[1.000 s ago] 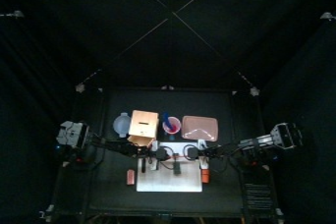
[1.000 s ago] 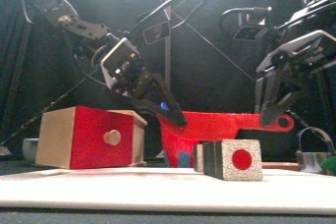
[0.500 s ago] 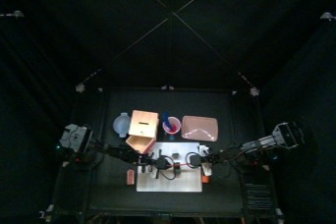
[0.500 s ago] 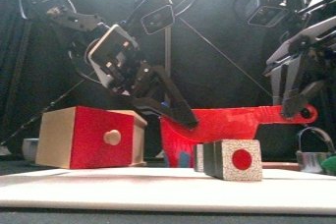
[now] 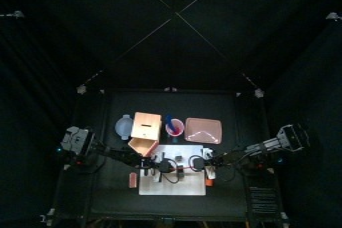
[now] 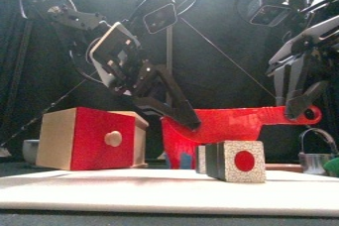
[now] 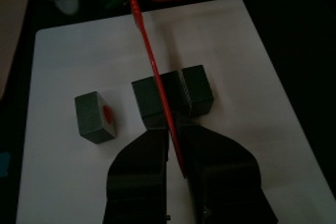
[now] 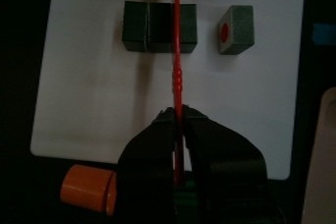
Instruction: Cut sushi roll
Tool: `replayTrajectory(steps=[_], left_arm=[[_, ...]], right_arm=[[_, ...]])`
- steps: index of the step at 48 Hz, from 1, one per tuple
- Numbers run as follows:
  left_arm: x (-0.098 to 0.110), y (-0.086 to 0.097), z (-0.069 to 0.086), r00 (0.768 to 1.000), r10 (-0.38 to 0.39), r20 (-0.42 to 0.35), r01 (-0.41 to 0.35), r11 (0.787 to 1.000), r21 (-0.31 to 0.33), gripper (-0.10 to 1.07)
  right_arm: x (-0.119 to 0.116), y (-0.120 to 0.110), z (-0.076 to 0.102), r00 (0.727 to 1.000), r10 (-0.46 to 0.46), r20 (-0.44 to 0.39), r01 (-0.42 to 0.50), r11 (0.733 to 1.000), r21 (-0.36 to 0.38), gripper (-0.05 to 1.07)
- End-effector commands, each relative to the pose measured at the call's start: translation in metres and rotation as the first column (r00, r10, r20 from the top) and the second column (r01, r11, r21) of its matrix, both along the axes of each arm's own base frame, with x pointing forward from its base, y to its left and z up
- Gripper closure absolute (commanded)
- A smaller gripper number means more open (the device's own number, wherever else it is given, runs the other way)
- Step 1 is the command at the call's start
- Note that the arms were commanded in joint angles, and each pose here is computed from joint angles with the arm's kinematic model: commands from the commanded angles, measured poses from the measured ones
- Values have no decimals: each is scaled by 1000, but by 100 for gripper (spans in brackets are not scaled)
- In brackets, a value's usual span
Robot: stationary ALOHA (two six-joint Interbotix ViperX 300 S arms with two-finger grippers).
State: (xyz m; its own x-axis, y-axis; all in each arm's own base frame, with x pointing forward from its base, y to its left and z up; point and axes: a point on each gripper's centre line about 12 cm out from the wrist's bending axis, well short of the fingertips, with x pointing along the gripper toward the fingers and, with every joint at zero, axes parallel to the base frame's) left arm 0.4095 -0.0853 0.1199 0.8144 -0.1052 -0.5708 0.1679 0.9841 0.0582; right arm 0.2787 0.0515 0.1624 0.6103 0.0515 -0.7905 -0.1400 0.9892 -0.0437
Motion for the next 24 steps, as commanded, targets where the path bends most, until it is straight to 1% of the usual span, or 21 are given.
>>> replayTrajectory(steps=[1,8,18,24], left_arm=[[0,-9,15,999,-22,36,22,1000,-6,49],[-1,-11,13,999,-27,32,27,1000,-6,49],[-1,-10,3,1000,-23,7,23,1000,-3,49],[-1,-8,2,1000,-16,4,16,1000,-3,49]], right_arm=[[3,2,11,999,5,33,-6,1000,7,62],[2,4,10,1000,5,30,-6,1000,15,62],[0,2,-1,1000,1,-11,-1,1000,2,62],[4,1,1,1000,9,-1,-9,1000,-9,62]])
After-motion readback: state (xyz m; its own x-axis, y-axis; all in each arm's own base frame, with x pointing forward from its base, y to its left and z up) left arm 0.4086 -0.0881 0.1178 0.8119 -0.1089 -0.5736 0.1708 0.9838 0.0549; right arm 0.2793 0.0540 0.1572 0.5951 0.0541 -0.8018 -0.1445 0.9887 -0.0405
